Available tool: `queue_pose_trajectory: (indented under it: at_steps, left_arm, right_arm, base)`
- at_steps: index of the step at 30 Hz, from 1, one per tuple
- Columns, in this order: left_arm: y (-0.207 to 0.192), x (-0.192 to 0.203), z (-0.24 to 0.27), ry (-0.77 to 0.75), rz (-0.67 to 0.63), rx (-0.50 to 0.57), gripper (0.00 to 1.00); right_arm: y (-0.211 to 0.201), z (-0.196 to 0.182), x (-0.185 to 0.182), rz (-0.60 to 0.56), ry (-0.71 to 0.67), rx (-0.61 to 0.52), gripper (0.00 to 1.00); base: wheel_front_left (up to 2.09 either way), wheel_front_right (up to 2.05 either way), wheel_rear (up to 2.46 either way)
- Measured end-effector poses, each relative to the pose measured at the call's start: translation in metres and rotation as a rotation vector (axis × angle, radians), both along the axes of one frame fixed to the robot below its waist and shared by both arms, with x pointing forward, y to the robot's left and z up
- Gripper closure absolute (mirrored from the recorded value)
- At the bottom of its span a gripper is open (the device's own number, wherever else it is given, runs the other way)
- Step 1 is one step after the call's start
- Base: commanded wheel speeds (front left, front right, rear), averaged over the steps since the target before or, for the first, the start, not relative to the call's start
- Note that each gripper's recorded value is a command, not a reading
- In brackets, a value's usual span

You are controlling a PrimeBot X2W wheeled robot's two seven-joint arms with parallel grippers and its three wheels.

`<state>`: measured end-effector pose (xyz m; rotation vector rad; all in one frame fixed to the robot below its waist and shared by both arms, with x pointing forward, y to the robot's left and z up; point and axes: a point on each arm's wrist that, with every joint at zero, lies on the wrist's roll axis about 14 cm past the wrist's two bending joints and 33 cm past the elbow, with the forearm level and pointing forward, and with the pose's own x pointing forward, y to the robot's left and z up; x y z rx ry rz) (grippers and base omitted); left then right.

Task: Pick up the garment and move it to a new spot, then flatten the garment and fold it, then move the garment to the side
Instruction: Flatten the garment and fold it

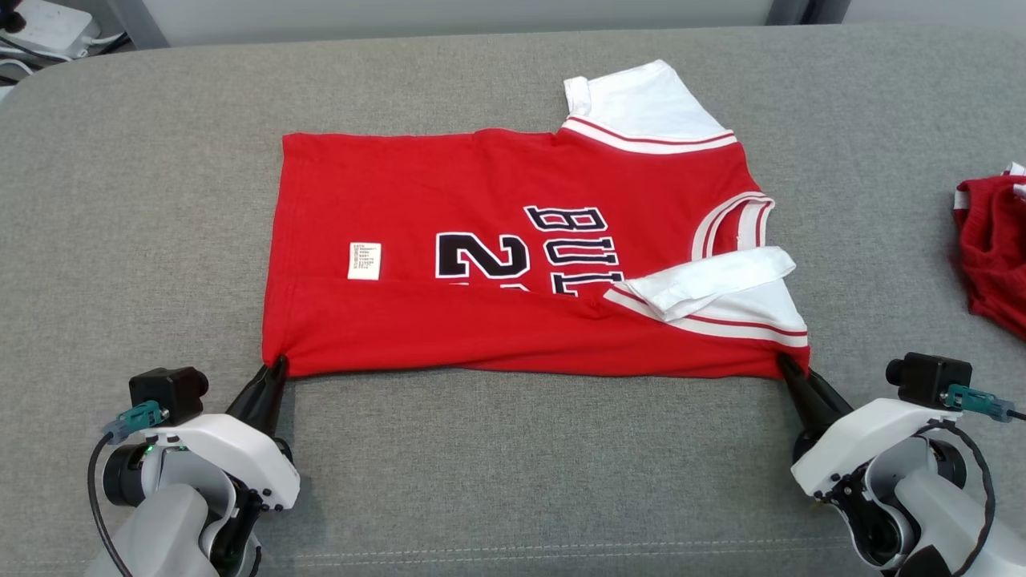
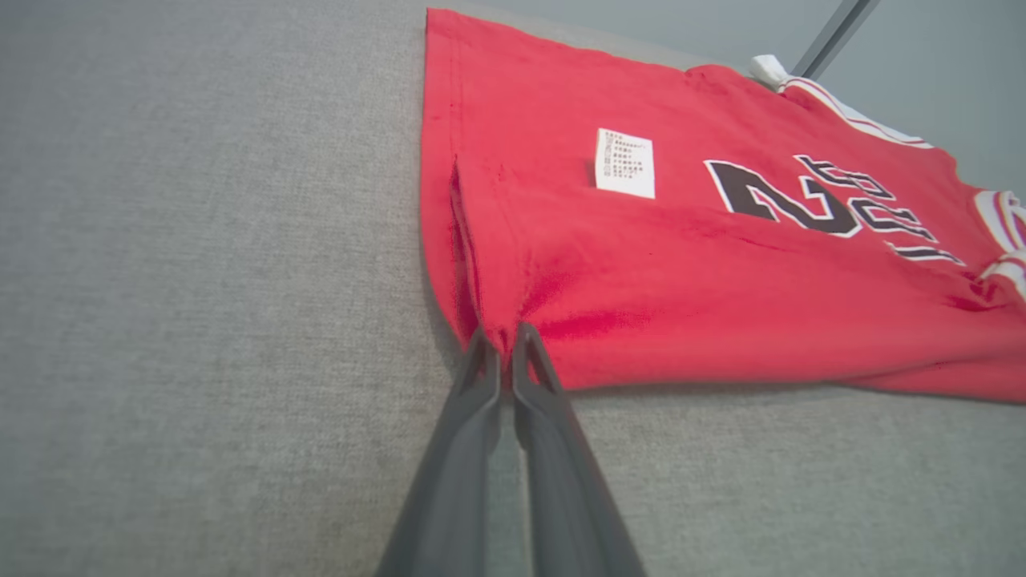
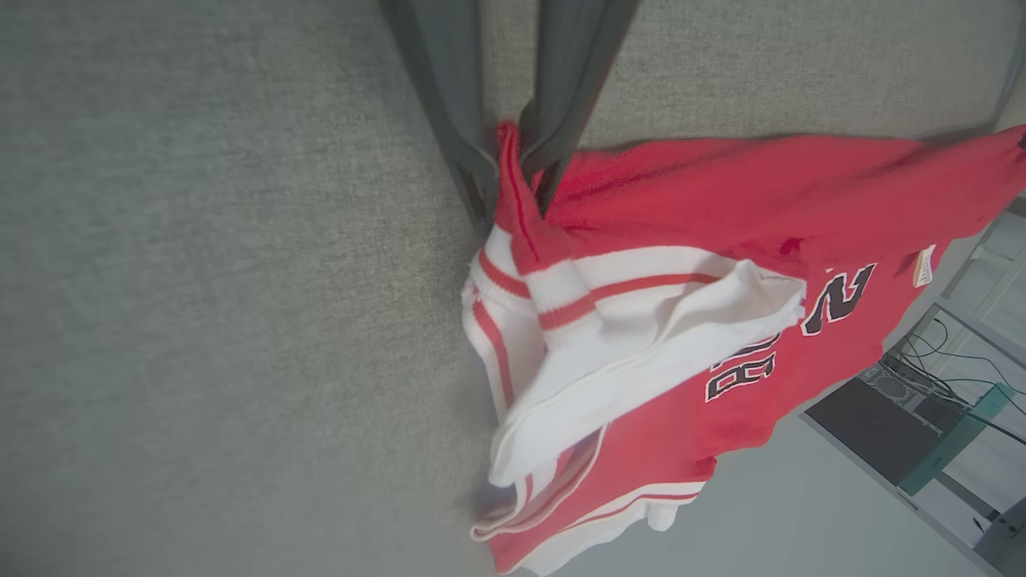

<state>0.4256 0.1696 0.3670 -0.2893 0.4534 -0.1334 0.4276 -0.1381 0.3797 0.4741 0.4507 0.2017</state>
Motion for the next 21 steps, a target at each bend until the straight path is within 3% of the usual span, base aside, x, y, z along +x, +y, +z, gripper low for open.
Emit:
queue_pose_trajectory:
  at_steps: [10,21]
  left_arm:
    - [0.003,-0.016,0.012,-0.018,-0.027,0.012,1.0]
    - [0.008,-0.052,0.006,0.018,-0.029,0.029,1.0]
  right_arm:
    - [-0.001,0.022,-0.002,0.022,-0.051,-0.009,1.0]
    - [0.002,0.02,-0.033,0.066,-0.009,-0.017,1.0]
  base:
    - [0.0,0.0,0.0]
    - [0.0,0.0,0.0]
